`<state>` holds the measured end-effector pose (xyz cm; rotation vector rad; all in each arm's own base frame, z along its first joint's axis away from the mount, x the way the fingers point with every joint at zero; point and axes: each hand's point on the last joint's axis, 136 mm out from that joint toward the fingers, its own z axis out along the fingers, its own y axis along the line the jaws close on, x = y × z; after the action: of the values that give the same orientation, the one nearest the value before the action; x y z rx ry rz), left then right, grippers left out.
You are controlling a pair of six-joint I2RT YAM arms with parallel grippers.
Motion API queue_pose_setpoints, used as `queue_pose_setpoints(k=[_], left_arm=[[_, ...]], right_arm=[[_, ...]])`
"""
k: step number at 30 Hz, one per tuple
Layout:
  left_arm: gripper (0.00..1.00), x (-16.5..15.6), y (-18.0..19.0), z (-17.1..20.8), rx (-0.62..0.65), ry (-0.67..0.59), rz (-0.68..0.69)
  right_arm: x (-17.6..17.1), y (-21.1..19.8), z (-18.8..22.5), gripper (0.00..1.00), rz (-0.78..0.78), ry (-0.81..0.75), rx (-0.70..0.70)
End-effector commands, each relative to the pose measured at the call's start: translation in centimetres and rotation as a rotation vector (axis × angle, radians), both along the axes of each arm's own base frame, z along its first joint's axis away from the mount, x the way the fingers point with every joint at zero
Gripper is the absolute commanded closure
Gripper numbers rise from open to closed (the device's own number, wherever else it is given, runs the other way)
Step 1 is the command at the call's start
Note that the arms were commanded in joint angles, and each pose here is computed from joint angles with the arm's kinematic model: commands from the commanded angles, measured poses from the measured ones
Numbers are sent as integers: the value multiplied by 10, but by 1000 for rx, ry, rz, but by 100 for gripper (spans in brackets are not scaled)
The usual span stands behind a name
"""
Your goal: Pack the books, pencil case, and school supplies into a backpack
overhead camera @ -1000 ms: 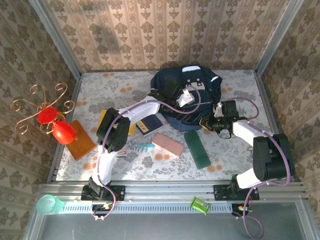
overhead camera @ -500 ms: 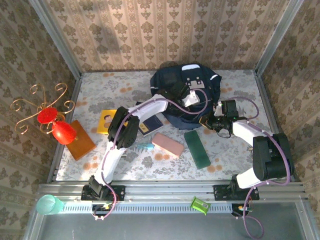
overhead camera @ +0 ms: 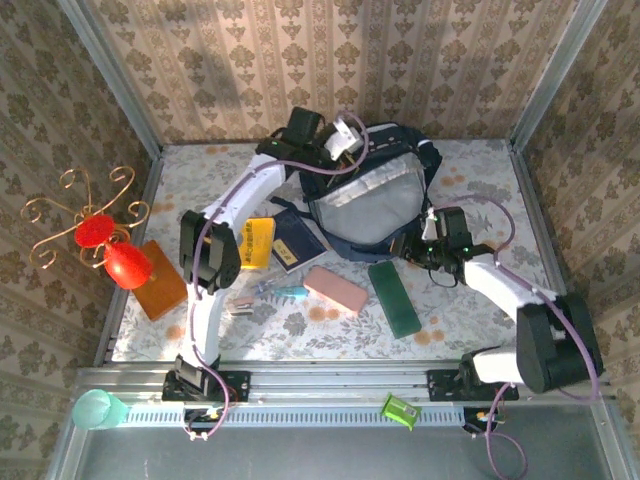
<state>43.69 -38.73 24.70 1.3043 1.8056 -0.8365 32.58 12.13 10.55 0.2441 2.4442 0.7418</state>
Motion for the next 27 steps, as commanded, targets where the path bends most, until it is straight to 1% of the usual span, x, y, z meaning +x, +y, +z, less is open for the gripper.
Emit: queue_pose_setpoints(k=[1,3,6,9,11,12,14,19,22,25,27], left_arm=[[100,-23,-8,48,-115,-54,-184],[100,-20,-6,50,-115,-69,-203],[100,-19,-4,54,-119,-88,-236],[100,-18,-3,53,-118,-103,-255],[100,-17,-1,51,-110,-113,-263],[100,-17,0,50,-108,-118,-265],[100,-16,2,49,-96,-133,-267],[100,-15,3,44,-91,-147,-284],[100,-14,2,40,-86,-150,-289],[100,-11,2,38,-81,-153,-286],[100,-10,3,36,-76,-155,-282]], right_arm=[[8,-19,40,49,32,-185,-231],[8,-23,63,46,40,-270,-296],[9,-27,97,28,56,-409,-400],[15,-36,127,13,39,-518,-490],[23,-37,141,3,71,-600,-566],[28,-37,146,0,86,-633,-606],[42,-36,150,0,127,-685,-690],[73,-12,140,0,334,-693,-777],[93,-6,143,0,361,-712,-811],[106,-1,155,1,370,-747,-824],[115,4,153,3,393,-747,-821]])
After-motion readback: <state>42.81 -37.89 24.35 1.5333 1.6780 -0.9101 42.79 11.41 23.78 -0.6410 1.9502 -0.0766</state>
